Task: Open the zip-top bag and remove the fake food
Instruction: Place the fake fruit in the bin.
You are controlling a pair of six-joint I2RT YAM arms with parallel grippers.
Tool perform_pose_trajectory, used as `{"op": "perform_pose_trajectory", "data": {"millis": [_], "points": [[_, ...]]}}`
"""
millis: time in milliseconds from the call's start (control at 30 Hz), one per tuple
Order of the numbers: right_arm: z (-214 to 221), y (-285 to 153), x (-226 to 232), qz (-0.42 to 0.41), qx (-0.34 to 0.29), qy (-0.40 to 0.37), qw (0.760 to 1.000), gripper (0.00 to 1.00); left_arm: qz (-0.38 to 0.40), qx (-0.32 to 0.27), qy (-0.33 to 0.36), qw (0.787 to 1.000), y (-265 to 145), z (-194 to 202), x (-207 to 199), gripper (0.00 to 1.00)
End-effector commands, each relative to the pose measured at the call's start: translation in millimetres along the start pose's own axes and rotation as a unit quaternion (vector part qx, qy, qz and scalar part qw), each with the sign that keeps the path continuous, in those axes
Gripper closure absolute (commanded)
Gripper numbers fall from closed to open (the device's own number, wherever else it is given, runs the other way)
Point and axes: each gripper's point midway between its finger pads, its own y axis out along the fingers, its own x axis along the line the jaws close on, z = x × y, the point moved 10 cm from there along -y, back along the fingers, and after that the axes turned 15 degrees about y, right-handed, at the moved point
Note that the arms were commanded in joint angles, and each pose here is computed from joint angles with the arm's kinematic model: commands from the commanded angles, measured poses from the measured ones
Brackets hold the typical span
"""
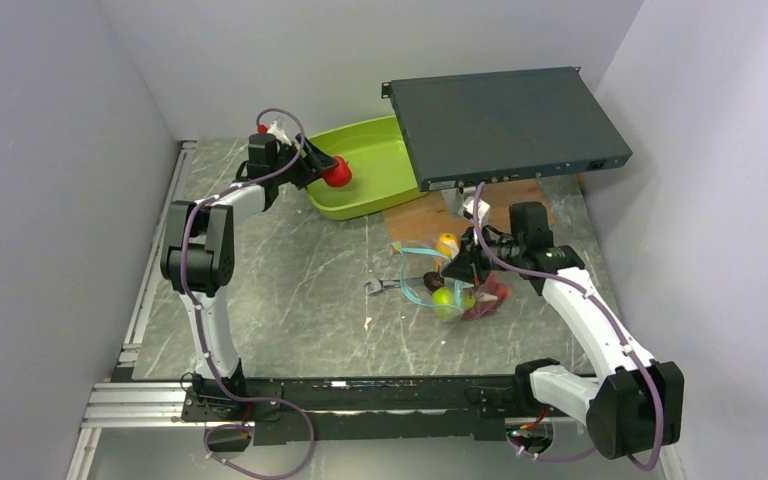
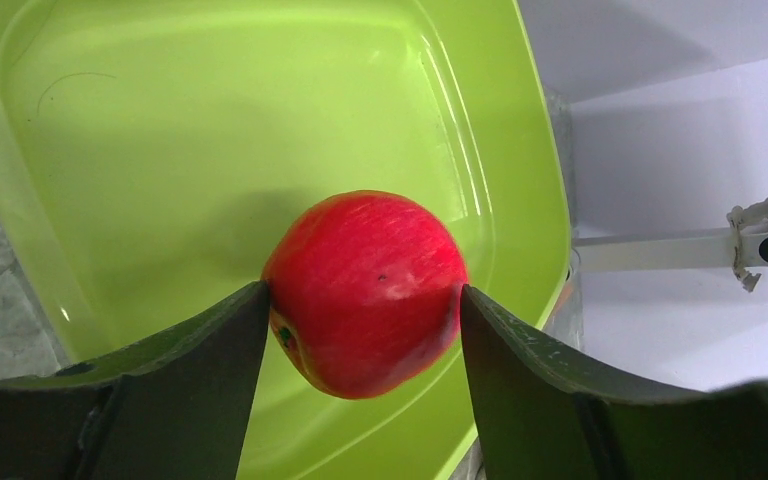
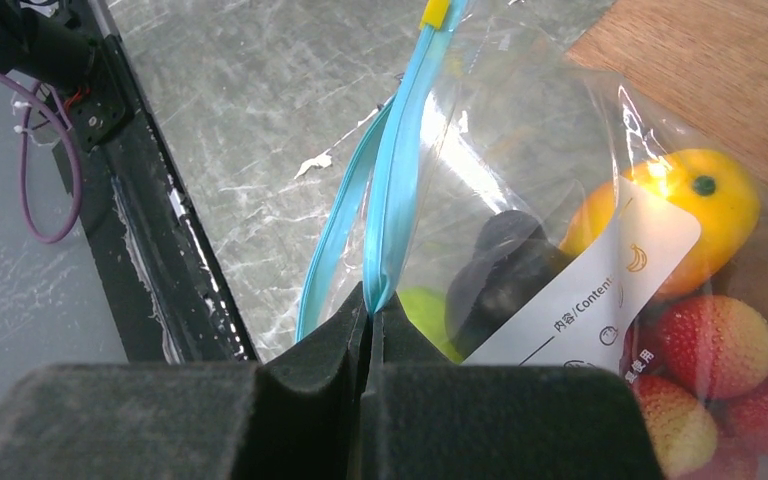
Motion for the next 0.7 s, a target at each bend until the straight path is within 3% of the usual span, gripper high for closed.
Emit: {"op": "perform_pose_trajectory", "data": {"millis": [0,133,433,667], "points": [[-2,-6,3,-0.012,-0.016,-0.023,1.000,1.00,0.035,-0.031,0.050,0.998,-19,-24,-26,0.24],[-1,-9,4,-0.012,-0.021,-0.027,0.999,1.00,0.044,-0.046,0.069,0.996,-28,-30,-34,0.19],[-2,-14,6,-0.015,-0.027,-0.048,0.998,1.00,0.077,-0.095,0.125,0.985,-62,-41,-62,0.19],[0,-16,10,-0.040,-0.018,-0.079,0.996,1.00,0.101,-0.124,0.188,0.969,-126,-6,-100,0.18]]}}
